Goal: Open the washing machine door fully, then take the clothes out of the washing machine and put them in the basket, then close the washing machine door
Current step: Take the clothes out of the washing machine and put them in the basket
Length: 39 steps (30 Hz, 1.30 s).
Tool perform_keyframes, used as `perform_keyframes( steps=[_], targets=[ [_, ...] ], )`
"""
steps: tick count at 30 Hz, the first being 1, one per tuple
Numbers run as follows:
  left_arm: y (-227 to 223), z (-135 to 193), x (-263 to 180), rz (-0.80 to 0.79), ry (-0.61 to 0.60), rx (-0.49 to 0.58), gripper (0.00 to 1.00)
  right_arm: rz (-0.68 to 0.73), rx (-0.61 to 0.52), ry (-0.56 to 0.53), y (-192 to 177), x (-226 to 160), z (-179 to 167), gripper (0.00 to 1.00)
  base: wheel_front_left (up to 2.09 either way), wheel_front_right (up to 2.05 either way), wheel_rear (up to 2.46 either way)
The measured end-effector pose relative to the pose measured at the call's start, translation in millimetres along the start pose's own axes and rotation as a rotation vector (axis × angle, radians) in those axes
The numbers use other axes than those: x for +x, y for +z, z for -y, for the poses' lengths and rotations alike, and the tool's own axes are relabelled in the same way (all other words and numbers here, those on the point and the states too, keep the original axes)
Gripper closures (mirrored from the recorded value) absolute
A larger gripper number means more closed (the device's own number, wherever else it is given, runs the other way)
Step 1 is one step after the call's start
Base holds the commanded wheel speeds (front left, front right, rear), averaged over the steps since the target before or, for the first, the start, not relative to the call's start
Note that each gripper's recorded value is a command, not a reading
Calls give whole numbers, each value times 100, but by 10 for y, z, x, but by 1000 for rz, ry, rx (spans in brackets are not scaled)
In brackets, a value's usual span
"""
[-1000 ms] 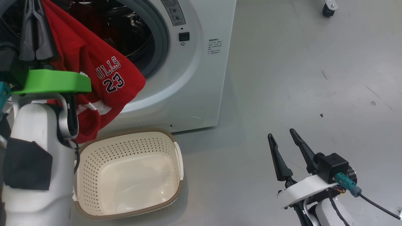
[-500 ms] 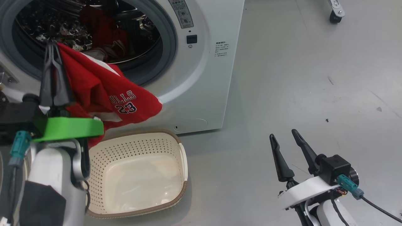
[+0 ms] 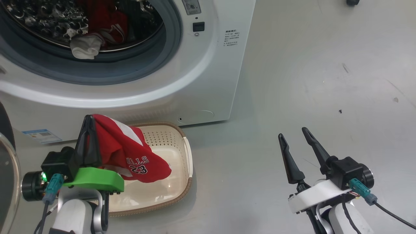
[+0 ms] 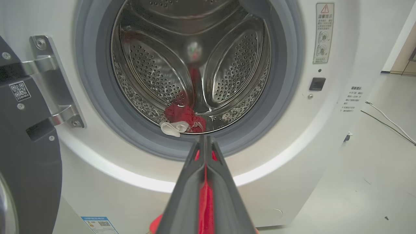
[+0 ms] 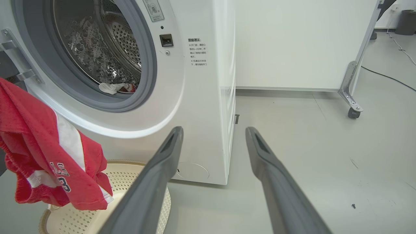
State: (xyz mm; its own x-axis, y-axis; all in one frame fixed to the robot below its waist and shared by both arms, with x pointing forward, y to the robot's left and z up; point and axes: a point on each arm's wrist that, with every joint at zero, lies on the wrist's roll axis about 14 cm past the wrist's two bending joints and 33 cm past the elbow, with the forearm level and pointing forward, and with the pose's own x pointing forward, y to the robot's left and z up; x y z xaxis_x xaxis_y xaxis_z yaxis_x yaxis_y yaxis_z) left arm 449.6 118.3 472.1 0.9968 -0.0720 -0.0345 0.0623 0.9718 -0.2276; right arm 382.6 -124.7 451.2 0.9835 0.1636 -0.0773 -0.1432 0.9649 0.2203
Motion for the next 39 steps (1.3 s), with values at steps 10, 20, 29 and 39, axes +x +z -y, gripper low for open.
perform_keyframes(
  steps=[10, 20, 29, 39],
  targets=[
    [-717, -49, -9, -211, 14, -11, 100, -16, -11, -17, -71, 170, 126, 0, 0, 0, 0],
    [-1321, -51, 237, -376, 25, -53, 100, -51, -21, -40, -235, 361, 277, 0, 0, 0, 0],
    [-2051, -155, 379, -581, 51, -45, 100, -87, -29, -42, -427, 572, 402, 0, 0, 0, 0],
    [-2623, -153, 308, -743, 58, -52, 100, -129, -40, -85, -605, 617, 593, 0, 0, 0, 0]
  ],
)
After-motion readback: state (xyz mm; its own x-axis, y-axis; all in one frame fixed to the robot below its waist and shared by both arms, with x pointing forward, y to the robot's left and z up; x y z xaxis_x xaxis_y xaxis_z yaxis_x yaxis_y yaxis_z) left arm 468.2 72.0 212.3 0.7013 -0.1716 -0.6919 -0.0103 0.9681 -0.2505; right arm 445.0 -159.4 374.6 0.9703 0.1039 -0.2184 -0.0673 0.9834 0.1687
